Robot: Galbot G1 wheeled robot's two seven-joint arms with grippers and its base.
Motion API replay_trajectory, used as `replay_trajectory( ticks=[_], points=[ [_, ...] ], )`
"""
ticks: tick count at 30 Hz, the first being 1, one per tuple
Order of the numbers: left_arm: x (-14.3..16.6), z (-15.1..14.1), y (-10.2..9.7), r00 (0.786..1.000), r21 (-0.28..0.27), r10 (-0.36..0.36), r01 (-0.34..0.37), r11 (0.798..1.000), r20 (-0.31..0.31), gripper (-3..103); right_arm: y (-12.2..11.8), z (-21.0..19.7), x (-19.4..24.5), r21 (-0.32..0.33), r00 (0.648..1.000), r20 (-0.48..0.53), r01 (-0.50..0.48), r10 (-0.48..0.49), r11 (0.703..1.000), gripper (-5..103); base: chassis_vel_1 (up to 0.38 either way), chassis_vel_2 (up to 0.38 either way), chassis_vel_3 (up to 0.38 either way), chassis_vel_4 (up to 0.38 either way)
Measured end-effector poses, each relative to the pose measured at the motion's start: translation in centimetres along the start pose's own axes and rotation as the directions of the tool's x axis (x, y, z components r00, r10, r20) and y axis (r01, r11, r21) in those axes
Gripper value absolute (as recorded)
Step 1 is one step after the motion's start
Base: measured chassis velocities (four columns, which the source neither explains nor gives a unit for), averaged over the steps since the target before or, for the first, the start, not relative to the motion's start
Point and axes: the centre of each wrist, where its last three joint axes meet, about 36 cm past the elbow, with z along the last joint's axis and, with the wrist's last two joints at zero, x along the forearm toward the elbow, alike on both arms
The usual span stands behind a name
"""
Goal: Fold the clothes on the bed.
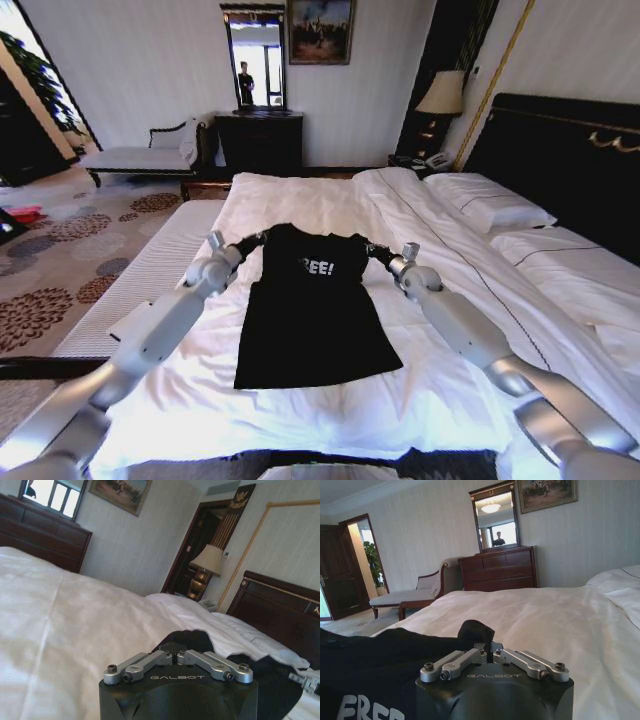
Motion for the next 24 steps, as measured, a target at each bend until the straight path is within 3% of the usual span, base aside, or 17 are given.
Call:
replay_trajectory(
  ticks=[8, 10, 17, 24],
  points=[
    [2.9, 0.6, -0.9, 1.000, -0.005, -0.003, 0.003, 1.000, -0.003, 0, 0.5, 0.0, 3.5, -0.014, 1.000, 0.008, -0.014, 0.014, 1.000, 1, 0.000, 0.000, 0.000, 0.000],
    [3.9, 0.4, -2.0, 1.000, -0.016, 0.012, -0.012, 1.000, 0.002, 0, 0.7, 0.1, 5.3, -0.015, 1.000, 0.015, -0.017, 0.017, 1.000, 1, 0.000, 0.000, 0.000, 0.000],
    [7.2, 0.6, -4.0, 0.999, -0.054, 0.026, -0.027, 0.998, -0.019, 0, 3.0, 1.9, 10.1, -0.013, 1.000, -0.005, -0.002, 0.002, 1.000, 1, 0.000, 0.000, 0.000, 0.000],
    [10.6, 2.0, -5.3, 0.999, -0.058, 0.016, -0.018, 0.998, -0.039, 0, 4.4, 2.6, 12.8, -0.005, 1.000, -0.016, 0.001, -0.001, 1.000, 1, 0.000, 0.000, 0.000, 0.000]
  ],
)
